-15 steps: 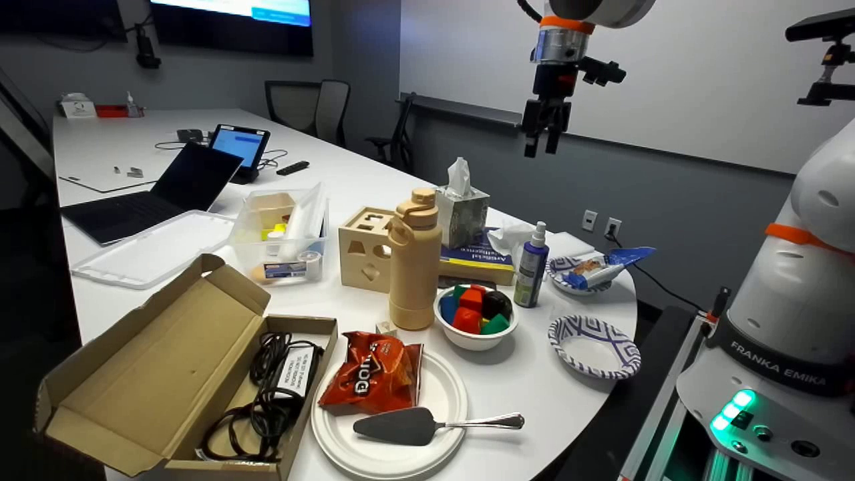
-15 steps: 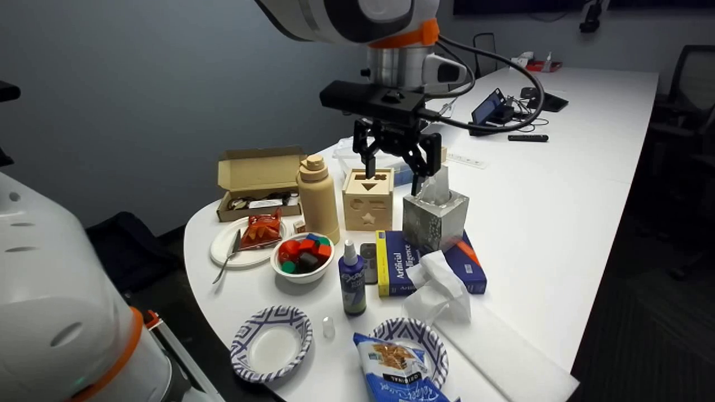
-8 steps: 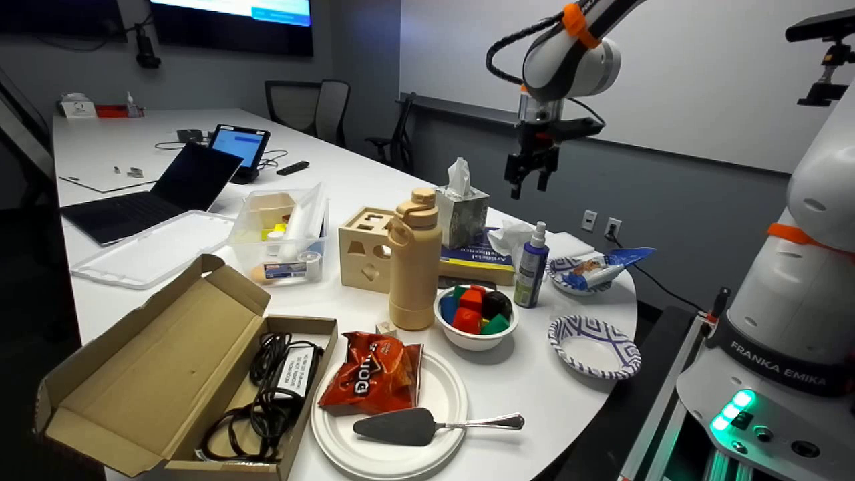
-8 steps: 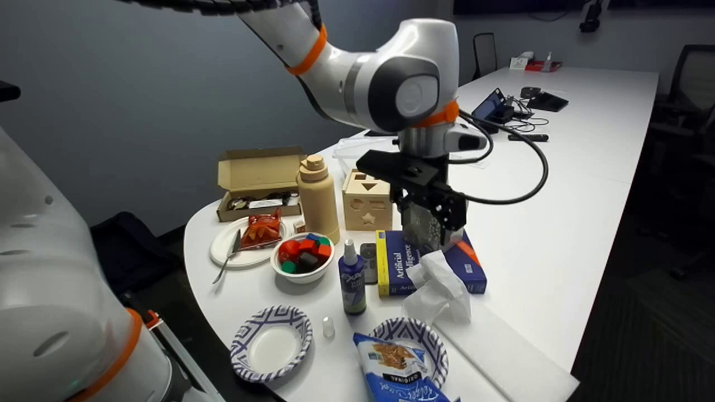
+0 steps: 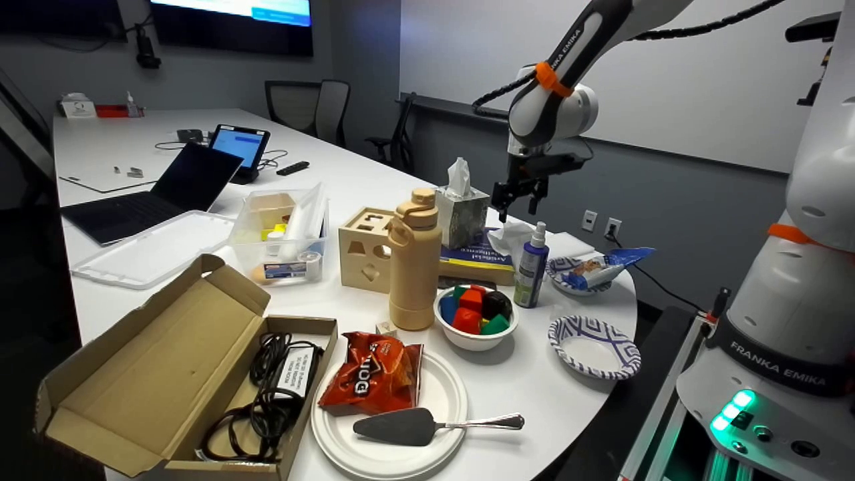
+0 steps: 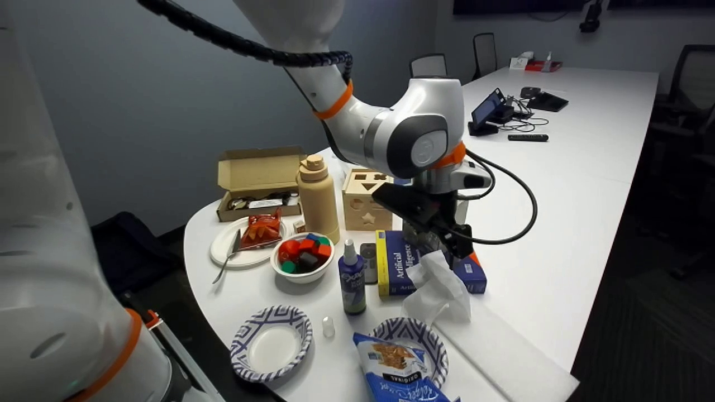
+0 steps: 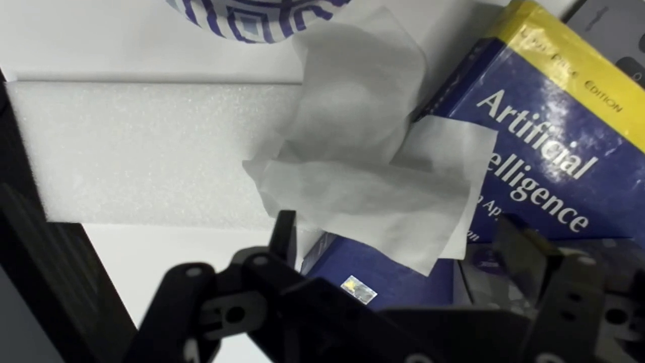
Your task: Grab the tissue and wipe the table
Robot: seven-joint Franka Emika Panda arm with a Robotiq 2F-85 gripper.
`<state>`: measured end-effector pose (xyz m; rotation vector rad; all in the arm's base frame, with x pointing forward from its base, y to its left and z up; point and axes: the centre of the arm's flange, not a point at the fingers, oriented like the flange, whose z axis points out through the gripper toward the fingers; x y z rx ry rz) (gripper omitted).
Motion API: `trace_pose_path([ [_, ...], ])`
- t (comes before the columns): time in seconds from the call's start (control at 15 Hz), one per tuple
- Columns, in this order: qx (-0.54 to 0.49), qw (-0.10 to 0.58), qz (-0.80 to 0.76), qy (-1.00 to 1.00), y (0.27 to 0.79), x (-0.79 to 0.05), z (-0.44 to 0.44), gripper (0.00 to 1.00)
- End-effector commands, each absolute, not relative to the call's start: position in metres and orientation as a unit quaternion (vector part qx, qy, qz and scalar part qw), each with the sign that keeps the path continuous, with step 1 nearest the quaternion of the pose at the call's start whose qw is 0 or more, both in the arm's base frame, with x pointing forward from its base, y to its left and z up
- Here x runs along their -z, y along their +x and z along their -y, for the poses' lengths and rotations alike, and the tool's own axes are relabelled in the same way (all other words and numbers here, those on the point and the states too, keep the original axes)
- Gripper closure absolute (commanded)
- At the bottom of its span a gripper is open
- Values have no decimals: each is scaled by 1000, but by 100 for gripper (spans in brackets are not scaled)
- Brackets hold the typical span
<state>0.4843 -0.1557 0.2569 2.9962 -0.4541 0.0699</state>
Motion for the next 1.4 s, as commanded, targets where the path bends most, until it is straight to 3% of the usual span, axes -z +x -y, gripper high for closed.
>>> trace_pose_path([
  [0.0,-36,65,177,981,496,-248,161,0],
  [0.33,-36,71,192,978,503,-232,160,0],
  [0.4,-35,72,194,978,504,-230,160,25],
  [0.47,-34,72,195,978,505,-228,160,26],
  [1.07,-20,76,203,976,506,-230,166,96],
  [1.33,3,72,208,976,504,-229,170,100],
])
